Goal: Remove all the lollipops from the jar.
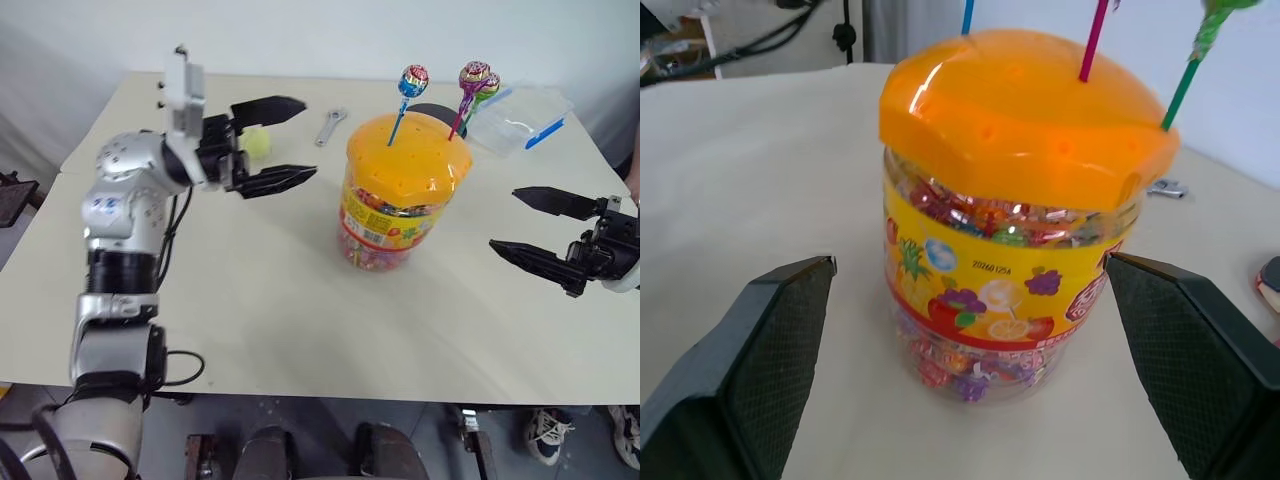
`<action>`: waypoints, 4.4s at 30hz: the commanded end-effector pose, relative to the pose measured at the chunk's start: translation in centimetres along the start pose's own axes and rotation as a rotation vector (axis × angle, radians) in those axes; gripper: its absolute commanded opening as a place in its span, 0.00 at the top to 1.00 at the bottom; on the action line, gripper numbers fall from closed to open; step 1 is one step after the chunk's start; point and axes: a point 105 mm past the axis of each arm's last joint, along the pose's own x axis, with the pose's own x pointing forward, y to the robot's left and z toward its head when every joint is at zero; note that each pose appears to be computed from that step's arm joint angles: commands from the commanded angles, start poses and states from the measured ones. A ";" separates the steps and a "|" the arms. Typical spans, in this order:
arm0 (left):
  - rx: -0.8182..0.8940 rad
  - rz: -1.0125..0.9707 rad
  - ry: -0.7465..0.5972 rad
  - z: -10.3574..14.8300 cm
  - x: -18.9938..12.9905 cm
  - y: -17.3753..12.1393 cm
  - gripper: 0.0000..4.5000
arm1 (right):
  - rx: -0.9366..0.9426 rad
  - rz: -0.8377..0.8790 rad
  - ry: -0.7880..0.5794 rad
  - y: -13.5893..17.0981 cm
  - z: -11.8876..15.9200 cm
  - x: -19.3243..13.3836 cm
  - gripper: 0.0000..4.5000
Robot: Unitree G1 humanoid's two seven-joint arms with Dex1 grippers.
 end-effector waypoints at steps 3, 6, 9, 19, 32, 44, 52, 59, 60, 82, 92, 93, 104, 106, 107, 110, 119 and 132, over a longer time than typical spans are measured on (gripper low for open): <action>0.015 -0.082 -0.024 0.5 3.3 0.8 0.00 | -0.050 -0.048 -0.101 0.5 2.8 -0.5 0.00; 0.005 -0.109 -0.028 0.4 4.5 1.0 0.00 | -0.056 -0.079 -0.124 0.6 3.3 -0.9 0.00; -0.006 -0.120 -0.018 0.3 5.7 1.4 0.00 | -0.066 -0.113 -0.124 0.8 3.4 -1.4 0.00; -0.010 -0.139 0.030 -0.9 8.0 1.7 0.53 | -0.082 -0.177 -0.128 0.8 3.1 -2.3 0.00; 0.073 -0.110 -0.015 2.1 8.6 2.9 0.99 | -0.098 -0.190 -0.137 0.2 3.0 -2.3 0.00; -0.040 0.341 0.171 4.4 3.9 8.6 0.99 | -0.097 -0.150 -0.124 -0.4 3.0 -1.8 0.00; -0.277 0.830 0.692 -2.8 -9.8 8.3 0.99 | -0.087 -0.110 -0.112 -1.1 2.8 -1.1 0.00; -0.451 1.183 1.211 -8.9 -22.1 1.9 0.99 | -0.060 -0.055 -0.115 -1.4 2.4 -0.1 0.00; -0.491 1.198 1.242 -9.1 -22.8 0.9 0.99 | -0.059 -0.047 -0.116 -1.6 2.3 0.2 0.00; -0.491 1.112 1.228 -2.9 -21.9 -1.2 0.01 | -0.060 -0.040 -0.080 -2.2 2.6 0.0 0.00; -0.191 0.797 0.768 -0.2 -13.4 3.0 0.01 | -0.015 -0.092 -0.098 -3.4 4.0 1.6 0.00; -0.160 0.754 0.702 0.1 -12.4 3.0 0.01 | -0.025 -0.109 -0.109 -3.7 4.2 2.1 0.00; -0.014 0.169 0.143 2.0 -6.8 -0.1 0.01 | 0.058 -0.144 -0.087 -6.2 2.4 6.2 0.00; -0.028 0.083 0.112 1.9 -6.9 -1.0 0.01 | 0.067 -0.141 -0.089 -6.4 2.0 6.9 0.00; -0.033 0.043 0.095 1.8 -6.9 -1.4 0.01 | 0.073 -0.143 -0.090 -6.6 1.9 7.2 0.00; -0.049 -0.049 0.063 1.8 -6.9 -2.3 0.01 | 0.081 -0.139 -0.106 -7.1 1.8 8.2 0.00; -0.058 -0.054 0.077 1.6 -7.2 -2.9 0.01 | 0.084 -0.121 -0.138 -8.3 2.1 10.4 0.00; -0.047 -0.025 0.079 1.7 -7.6 -3.2 0.00 | 0.099 -0.058 -0.175 -8.0 3.6 11.4 0.68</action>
